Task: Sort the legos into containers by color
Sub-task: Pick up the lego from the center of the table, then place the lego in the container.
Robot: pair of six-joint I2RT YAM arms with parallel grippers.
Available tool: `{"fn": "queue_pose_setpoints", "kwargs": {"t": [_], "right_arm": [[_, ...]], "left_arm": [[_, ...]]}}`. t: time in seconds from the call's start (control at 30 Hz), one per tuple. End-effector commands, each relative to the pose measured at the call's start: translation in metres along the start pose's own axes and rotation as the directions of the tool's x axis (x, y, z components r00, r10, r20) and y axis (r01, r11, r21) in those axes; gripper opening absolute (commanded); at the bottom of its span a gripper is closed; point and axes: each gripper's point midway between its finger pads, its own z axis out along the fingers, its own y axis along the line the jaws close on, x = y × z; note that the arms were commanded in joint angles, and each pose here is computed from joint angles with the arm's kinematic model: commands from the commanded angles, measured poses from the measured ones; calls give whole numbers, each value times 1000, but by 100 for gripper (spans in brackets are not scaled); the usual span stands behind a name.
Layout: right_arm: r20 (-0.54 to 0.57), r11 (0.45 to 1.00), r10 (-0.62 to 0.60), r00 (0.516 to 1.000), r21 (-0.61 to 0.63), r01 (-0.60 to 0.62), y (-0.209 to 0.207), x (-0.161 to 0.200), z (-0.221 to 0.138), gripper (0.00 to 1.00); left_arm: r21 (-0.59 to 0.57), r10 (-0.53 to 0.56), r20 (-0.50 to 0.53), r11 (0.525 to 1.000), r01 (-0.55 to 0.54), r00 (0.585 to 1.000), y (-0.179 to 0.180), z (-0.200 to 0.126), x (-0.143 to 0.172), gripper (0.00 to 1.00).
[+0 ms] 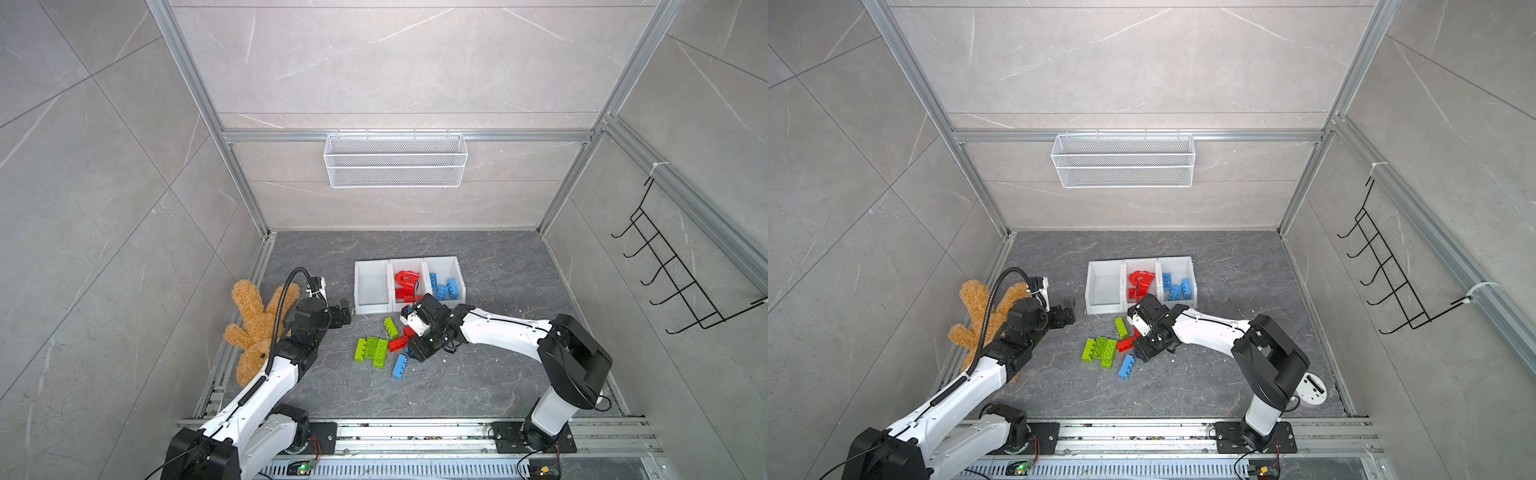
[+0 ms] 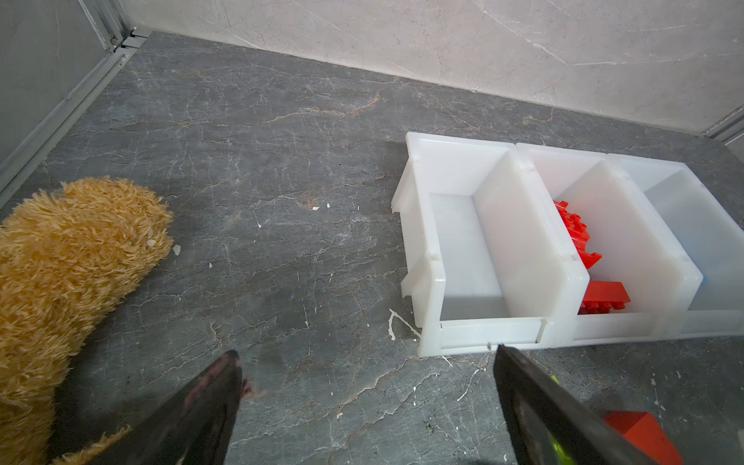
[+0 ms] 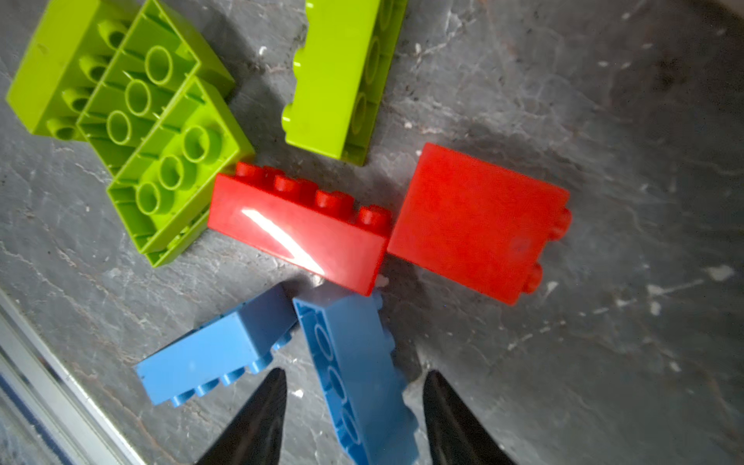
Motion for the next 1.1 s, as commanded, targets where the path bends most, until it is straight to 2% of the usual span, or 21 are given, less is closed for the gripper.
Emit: {"fn": "queue_pose_setpoints", "kwargs": {"t": [0.0, 0.13, 0.27, 0.4, 0.7, 0.9, 1.07], "right_arm": [[-17, 999, -41, 999, 23, 41, -2, -5, 2, 56], [-39, 999, -34, 999, 20, 34, -3, -2, 9, 52], [-58, 999, -5, 998, 42, 8, -8, 6, 14, 43], [-42, 998, 27, 999, 64, -24, -12, 11, 12, 38], [106, 986, 124, 987, 101, -134, -19, -12, -38, 26], [237, 952, 221, 946, 159, -263, -74, -47, -88, 26], [319, 906, 308, 896, 189, -378, -138, -78, -110, 27]], "left_arm": [[10, 15, 33, 1000, -15, 999, -4, -3, -10, 99], [9, 15, 36, 1000, -15, 999, -3, -4, -10, 99], [10, 14, 37, 1000, -15, 999, -3, -4, -11, 99], [11, 14, 36, 1000, -15, 999, -4, -4, -10, 99], [8, 13, 33, 1000, -14, 999, -3, -4, -10, 99], [9, 11, 34, 1000, -11, 999, -3, -4, -10, 99], [11, 10, 36, 1000, -11, 999, -4, -4, -10, 99]]}}
